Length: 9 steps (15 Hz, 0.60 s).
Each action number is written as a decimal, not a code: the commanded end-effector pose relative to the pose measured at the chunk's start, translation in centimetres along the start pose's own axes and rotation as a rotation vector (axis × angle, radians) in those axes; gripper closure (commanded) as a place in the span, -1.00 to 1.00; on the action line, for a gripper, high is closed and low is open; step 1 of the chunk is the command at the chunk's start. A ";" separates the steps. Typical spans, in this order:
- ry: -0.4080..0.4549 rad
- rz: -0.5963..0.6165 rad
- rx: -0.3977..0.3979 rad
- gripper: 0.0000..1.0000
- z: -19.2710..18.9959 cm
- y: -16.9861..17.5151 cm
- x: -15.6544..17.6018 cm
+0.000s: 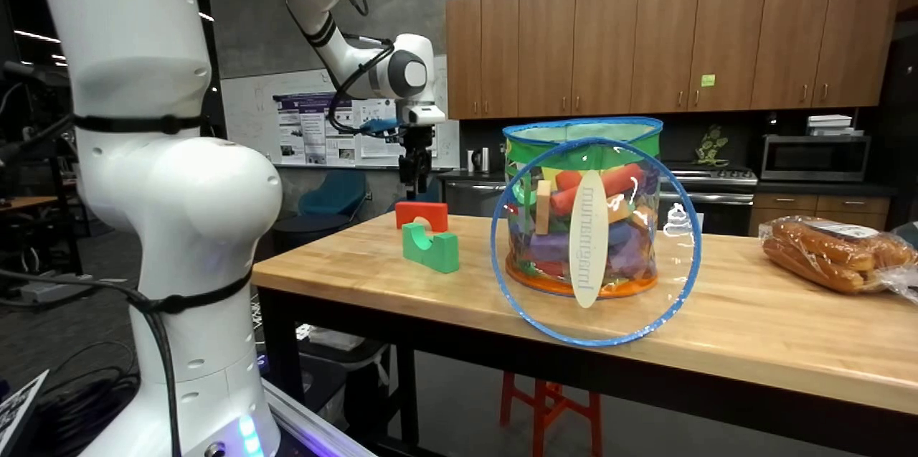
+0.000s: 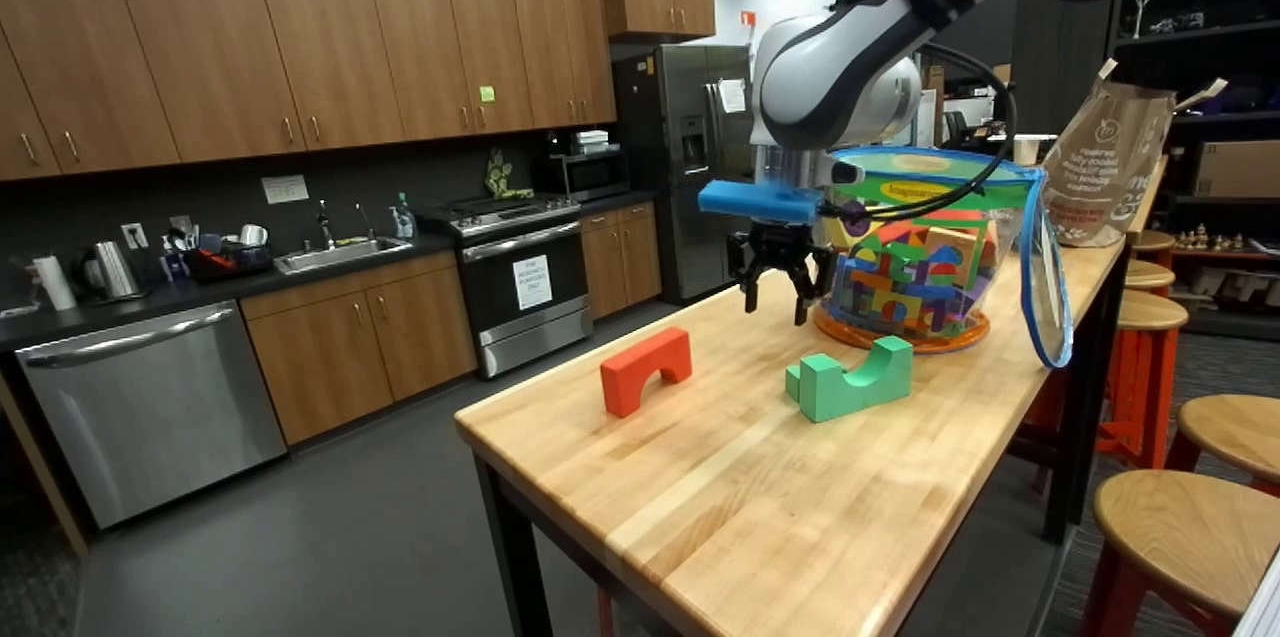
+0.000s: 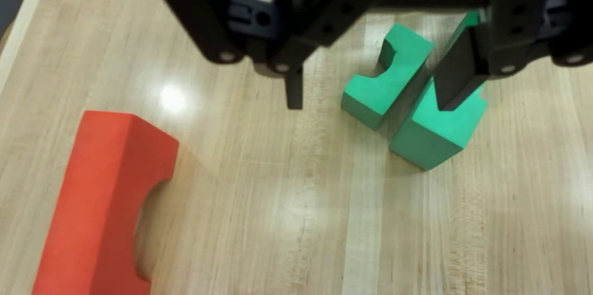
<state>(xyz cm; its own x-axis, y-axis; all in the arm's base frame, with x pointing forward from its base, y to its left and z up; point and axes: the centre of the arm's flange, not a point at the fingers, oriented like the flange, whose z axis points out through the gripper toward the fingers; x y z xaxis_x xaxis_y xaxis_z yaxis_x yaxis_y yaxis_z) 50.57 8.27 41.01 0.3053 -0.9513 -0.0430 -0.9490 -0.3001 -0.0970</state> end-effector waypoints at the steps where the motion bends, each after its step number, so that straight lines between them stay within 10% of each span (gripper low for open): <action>1: 0.008 -0.014 0.010 0.20 0.6 3.0 -0.3; 6: 0.007 -0.020 0.014 0.93 1.9 4.1 -0.4; 9: 0.010 -0.022 0.015 1.00 2.3 4.4 -0.4</action>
<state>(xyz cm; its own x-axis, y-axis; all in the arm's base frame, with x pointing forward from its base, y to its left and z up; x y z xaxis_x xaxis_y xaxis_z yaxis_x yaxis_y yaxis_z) 47.61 7.86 38.23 0.3165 -0.9480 -0.0351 -0.9456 -0.3124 -0.0905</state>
